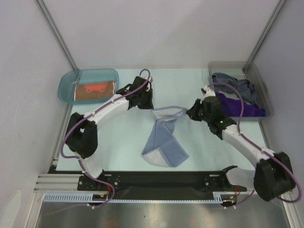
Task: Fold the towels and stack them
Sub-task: Flatten out the crumpled towel
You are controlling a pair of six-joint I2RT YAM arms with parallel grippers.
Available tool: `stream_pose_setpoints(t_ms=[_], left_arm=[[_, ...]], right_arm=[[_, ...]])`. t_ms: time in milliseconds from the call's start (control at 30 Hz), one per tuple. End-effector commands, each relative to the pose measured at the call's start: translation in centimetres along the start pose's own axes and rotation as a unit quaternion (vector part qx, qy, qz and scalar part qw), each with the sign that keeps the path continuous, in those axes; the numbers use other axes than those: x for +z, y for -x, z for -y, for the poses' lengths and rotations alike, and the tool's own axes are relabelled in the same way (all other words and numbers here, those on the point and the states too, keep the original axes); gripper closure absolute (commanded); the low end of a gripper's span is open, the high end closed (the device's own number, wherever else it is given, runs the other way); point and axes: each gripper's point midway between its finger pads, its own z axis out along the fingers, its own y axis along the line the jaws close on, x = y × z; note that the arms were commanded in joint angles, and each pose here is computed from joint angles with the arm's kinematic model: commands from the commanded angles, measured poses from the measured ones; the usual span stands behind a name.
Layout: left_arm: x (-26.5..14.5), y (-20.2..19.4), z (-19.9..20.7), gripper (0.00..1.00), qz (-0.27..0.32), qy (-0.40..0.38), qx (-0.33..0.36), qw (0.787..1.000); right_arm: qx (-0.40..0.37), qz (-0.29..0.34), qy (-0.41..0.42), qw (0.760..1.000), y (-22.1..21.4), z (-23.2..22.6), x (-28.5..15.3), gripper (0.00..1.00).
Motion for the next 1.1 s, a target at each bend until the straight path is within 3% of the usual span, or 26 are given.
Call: stream_pose_setpoints(t_ms=[0,133,200,333,467,700,867,1000,1067], left_arm=[[-11.4,8.0,4.0,1.00,0.147,-0.045,0.037,0.987],[-20.4,10.7,6.2,1.00,0.242,-0.089,0.064,0.964],[-24.5,10.3,7.2,1.00,0.274,-0.124,0.076,0.951],[-30.6,7.7,10.0,1.00,0.311,-0.207,0.122,0.920],[-35.2,5.2,11.6,1.00,0.336,-0.273,0.123,0.893],[-40.4,5.0,12.1,1.00,0.365,-0.288,0.117,0.878],[-38.8,7.6,10.7,1.00,0.374,-0.210,0.115,0.896],[-32.5,10.2,9.3,1.00,0.316,-0.113,0.122,0.934],[-29.0,12.5,8.8,1.00,0.289,-0.079,0.114,0.947]], right_arm=[[-0.116,0.113,0.004,0.987,9.5,-5.2,-6.5,1.00],[-0.182,0.169,0.038,0.968,14.0,-9.4,-13.8,1.00],[-0.209,0.222,0.071,0.950,16.0,-11.7,-18.9,1.00],[-0.255,0.296,0.145,0.909,16.0,-13.8,-26.7,1.00],[-0.262,0.317,0.191,0.891,14.5,-14.2,-31.0,1.00],[-0.256,0.316,0.246,0.880,14.2,-16.1,-33.2,1.00],[-0.262,0.359,0.202,0.873,18.1,-16.6,-32.8,1.00],[-0.283,0.343,0.093,0.891,21.9,-15.2,-26.0,1.00],[-0.289,0.306,0.089,0.903,22.7,-15.5,-20.3,1.00]])
